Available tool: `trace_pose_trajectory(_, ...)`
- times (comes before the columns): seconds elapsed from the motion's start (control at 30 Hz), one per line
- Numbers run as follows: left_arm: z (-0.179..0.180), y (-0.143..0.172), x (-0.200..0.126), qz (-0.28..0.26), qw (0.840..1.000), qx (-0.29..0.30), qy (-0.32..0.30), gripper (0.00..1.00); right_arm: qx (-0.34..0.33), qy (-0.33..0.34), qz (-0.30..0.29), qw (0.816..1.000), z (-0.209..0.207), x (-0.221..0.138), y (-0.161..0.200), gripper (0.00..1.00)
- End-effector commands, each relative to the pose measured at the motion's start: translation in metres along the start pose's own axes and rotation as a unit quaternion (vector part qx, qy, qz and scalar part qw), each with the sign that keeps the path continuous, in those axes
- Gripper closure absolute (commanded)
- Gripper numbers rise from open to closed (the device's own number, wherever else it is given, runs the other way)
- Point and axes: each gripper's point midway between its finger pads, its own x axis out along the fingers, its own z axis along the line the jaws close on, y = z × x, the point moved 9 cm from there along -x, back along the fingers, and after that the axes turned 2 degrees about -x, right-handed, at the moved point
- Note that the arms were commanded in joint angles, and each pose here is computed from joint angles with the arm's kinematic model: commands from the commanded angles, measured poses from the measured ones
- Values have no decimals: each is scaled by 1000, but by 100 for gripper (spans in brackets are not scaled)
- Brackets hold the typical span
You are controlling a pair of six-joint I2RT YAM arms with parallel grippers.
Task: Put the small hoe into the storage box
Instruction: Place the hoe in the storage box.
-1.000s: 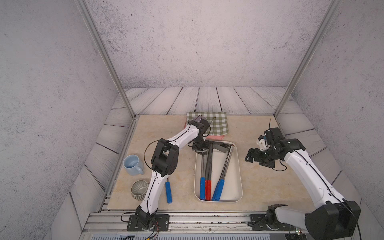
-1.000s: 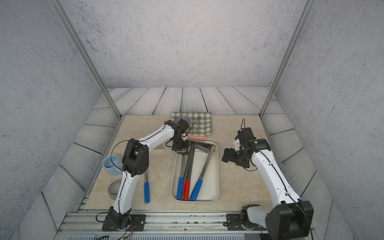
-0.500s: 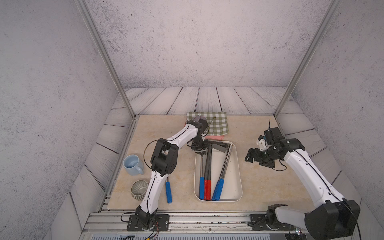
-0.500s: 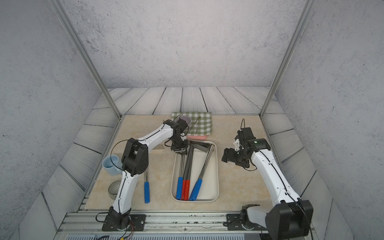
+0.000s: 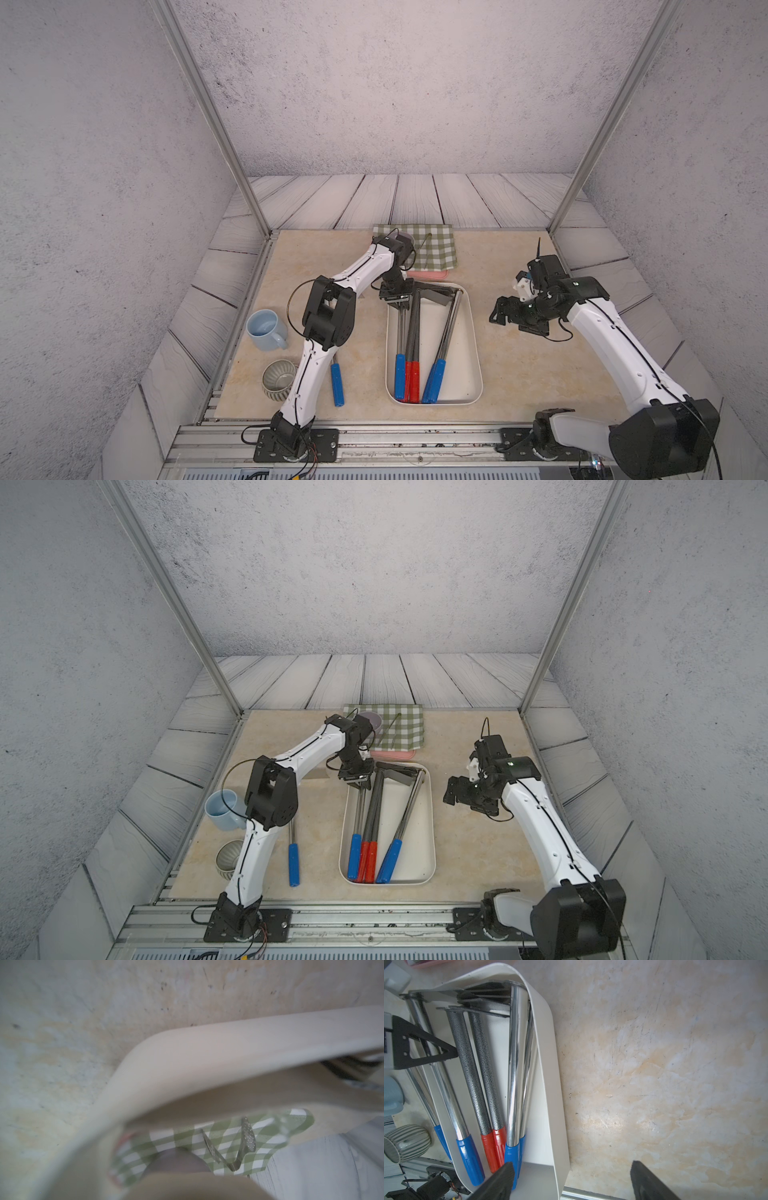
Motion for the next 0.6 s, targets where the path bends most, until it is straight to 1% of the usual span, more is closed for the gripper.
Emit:
trace_pose_trajectory(0.0,9,11,-4,52,998,7,-29,100,8,-3,7,1000,-1,2,1,10)
trace_pose_trajectory(0.17,16,8,16,70,996,-7,-45,100,7,-1,7,1000,-1,2,2,11)
trace_pose_trajectory(0.33,19,6,37,79,996,-24,-22,100,9,-1,9,1000,-2,4,2,10)
trace_pose_trajectory(0.57,17,3,49,92,995,-24,-22,100,9,-4,12,1000,-2,7,2,11)
